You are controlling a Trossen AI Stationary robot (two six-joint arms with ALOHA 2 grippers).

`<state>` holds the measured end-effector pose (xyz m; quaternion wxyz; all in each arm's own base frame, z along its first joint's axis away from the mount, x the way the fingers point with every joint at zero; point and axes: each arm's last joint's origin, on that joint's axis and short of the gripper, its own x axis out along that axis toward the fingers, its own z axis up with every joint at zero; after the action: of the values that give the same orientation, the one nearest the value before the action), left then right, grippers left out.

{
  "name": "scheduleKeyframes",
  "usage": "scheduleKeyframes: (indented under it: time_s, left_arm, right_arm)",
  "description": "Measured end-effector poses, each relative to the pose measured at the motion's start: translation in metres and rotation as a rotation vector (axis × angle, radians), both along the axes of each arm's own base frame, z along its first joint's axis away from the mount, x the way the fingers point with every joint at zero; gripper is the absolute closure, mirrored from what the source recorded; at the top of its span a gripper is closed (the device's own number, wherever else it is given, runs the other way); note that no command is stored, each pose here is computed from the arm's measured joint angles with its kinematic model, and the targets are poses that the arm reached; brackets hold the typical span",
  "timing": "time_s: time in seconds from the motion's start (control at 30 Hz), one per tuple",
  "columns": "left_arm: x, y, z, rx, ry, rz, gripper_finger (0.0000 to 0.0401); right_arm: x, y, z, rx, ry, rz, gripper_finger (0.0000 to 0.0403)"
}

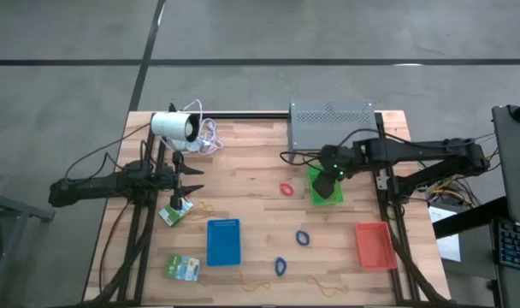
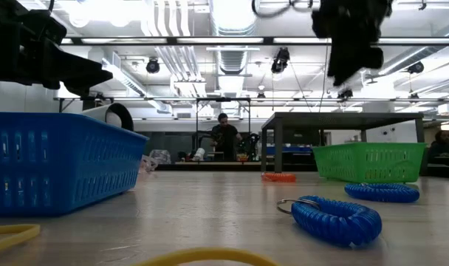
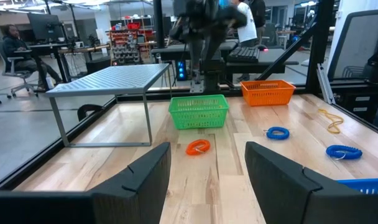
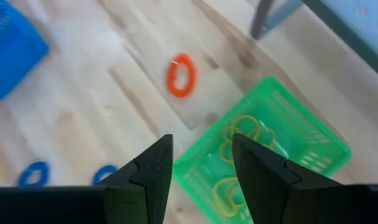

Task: Pick & Place Office Desk Supplies
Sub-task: Put the yellow rubber band into the green bin

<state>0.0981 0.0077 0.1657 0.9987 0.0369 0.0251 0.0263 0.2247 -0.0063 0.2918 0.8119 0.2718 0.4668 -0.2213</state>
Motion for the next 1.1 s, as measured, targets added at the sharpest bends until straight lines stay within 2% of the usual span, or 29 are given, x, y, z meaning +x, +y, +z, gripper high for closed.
scheduleKeyframes:
  time_s: [0.13,0.3,0.47,0.6,0.73,1.1]
  left_arm:
    - [0.000,0.000,0.000,0.000,0.000,0.000,0.0189]
    - [0.000,0.000,0.000,0.000,0.000,0.000,0.0189]
    - [0.000,0.000,0.000,0.000,0.000,0.000,0.0189]
    - [0.000,0.000,0.000,0.000,0.000,0.000,0.0189]
    - [0.000,0.000,0.000,0.000,0.000,0.000,0.0189]
    - [0.000,0.000,0.000,0.000,0.000,0.000,0.0189]
  right_arm:
    - [-0.001,0.013,0.019,0.028,-0.028,0.002,0.0239]
    - [-0.004,0.040,0.024,0.085,-0.033,0.005,0.0239]
    - [-0.014,0.076,0.022,0.012,-0.058,0.051,0.0239]
    - [-0.028,0.107,0.021,0.049,-0.061,0.061,0.0239]
    - [-0.041,0.137,0.015,0.102,-0.040,0.079,0.0239]
    - [-0.052,0.213,-0.027,0.043,0.001,0.197,0.0239]
